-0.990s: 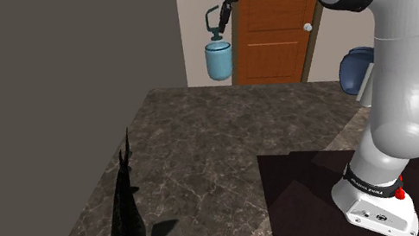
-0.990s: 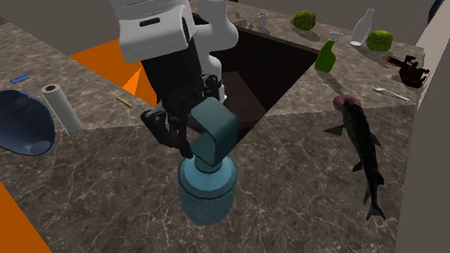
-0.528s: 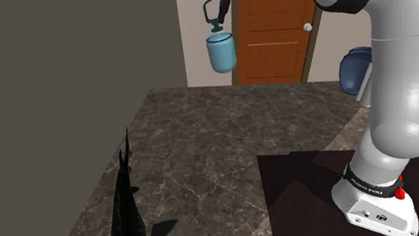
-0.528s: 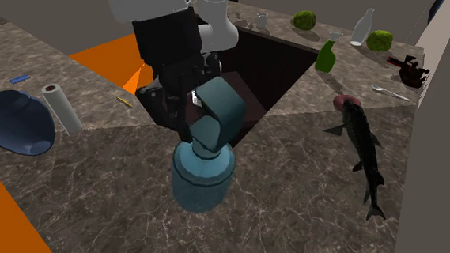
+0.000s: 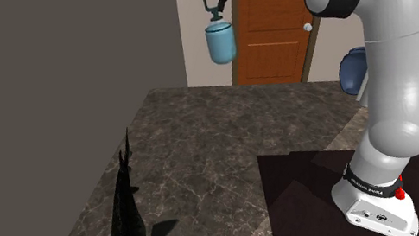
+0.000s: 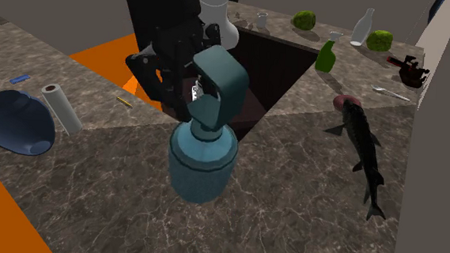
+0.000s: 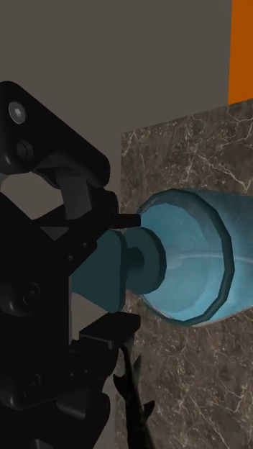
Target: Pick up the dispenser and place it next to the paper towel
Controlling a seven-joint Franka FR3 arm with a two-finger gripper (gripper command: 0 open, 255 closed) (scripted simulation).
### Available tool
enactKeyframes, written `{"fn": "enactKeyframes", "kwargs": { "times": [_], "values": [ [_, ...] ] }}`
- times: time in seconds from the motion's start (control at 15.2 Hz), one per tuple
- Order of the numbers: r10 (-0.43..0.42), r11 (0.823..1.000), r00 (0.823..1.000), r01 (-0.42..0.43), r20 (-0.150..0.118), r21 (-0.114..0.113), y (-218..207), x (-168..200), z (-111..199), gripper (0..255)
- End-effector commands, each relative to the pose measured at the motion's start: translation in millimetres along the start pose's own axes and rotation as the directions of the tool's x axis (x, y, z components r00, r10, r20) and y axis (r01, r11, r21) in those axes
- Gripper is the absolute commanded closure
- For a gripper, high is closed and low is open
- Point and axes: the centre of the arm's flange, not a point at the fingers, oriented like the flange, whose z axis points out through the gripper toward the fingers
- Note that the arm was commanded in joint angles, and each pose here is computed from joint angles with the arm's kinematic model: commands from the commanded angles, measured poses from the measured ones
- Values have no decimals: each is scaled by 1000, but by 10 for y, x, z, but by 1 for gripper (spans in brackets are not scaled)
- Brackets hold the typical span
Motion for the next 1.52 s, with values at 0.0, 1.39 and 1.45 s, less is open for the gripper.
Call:
{"fn": "enactKeyframes", "kwargs": {
  "times": [0.0,1.39,1.45],
  "values": [
    [-1,1000,1000,1,0,0,4,25,-87,255],
    [-1,1000,1000,1,0,0,-442,-2587,-899,255],
    [-1,1000,1000,1,0,0,-464,-2711,-938,255]
  ]
}}
